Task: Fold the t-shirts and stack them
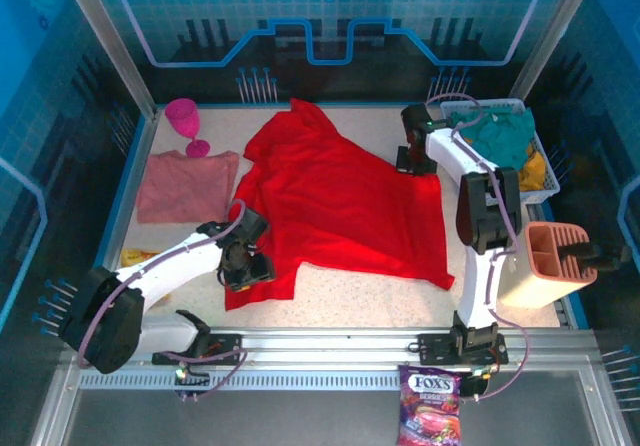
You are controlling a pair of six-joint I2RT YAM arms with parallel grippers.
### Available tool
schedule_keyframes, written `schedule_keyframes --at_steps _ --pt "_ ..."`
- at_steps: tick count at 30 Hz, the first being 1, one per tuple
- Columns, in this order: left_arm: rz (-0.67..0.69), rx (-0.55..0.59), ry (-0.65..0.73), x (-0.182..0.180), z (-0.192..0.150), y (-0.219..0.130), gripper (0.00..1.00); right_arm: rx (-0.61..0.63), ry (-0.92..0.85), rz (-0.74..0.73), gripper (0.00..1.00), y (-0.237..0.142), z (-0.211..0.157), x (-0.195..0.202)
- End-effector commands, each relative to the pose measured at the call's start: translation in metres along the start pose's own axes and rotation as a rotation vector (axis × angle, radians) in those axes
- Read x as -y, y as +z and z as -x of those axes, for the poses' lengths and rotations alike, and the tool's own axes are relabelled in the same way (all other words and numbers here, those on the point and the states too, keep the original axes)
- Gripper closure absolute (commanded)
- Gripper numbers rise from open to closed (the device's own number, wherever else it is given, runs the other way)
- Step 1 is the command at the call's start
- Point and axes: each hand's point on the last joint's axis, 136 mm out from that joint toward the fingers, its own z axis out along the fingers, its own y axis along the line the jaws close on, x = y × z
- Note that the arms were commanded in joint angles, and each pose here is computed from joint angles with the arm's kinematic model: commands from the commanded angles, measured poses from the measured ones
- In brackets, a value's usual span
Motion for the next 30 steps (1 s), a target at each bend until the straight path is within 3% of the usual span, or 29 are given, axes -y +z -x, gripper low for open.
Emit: schedule_keyframes --at_steps 1,2,4,7,8,9,11,15,19,22,25,30 --pt "0.015 0.010 0.032 0.001 0.002 -0.005 0.42 0.072 -0.035 -0.066 1.00 -0.019 -0.026 -0.013" --pt "0.019 0.010 0.032 0.001 0.003 -0.004 0.43 0.060 -0.048 -0.082 1.00 -0.020 -0.040 -0.016" --pt "0.022 0.006 0.036 0.001 0.003 -0.002 0.42 0.025 -0.094 -0.094 0.87 -0.020 -0.076 -0.030" --pt "0.026 0.004 0.040 0.001 0.003 -0.002 0.42 -0.063 -0.139 -0.080 0.81 -0.016 -0.129 -0.043" --pt "0.028 0.006 0.038 0.000 0.003 -0.002 0.42 -0.074 -0.146 -0.086 0.72 -0.016 -0.138 -0.042" --pt "0.032 0.007 0.039 -0.001 0.003 -0.002 0.42 -0.072 -0.154 -0.080 0.50 -0.020 -0.143 -0.041" --pt "0.030 0.009 0.039 0.000 0.004 -0.002 0.42 -0.051 -0.159 -0.061 0.26 -0.028 -0.140 -0.037" --pt "0.038 0.001 0.049 0.000 0.004 -0.002 0.42 -0.041 -0.097 0.059 0.10 -0.051 -0.107 -0.027" --pt "0.028 0.015 0.044 0.001 0.005 -0.003 0.42 -0.026 -0.064 0.082 0.18 -0.057 -0.076 -0.013" --pt "0.025 0.013 0.040 0.001 0.005 -0.003 0.43 -0.098 -0.012 0.153 0.27 -0.047 -0.069 -0.012" --pt "0.030 0.011 0.040 -0.001 0.003 -0.004 0.43 -0.172 -0.016 0.165 0.41 -0.035 -0.073 -0.015" --pt "0.035 0.013 0.045 -0.002 0.003 -0.005 0.43 -0.253 -0.013 0.145 0.47 -0.028 -0.095 -0.015"
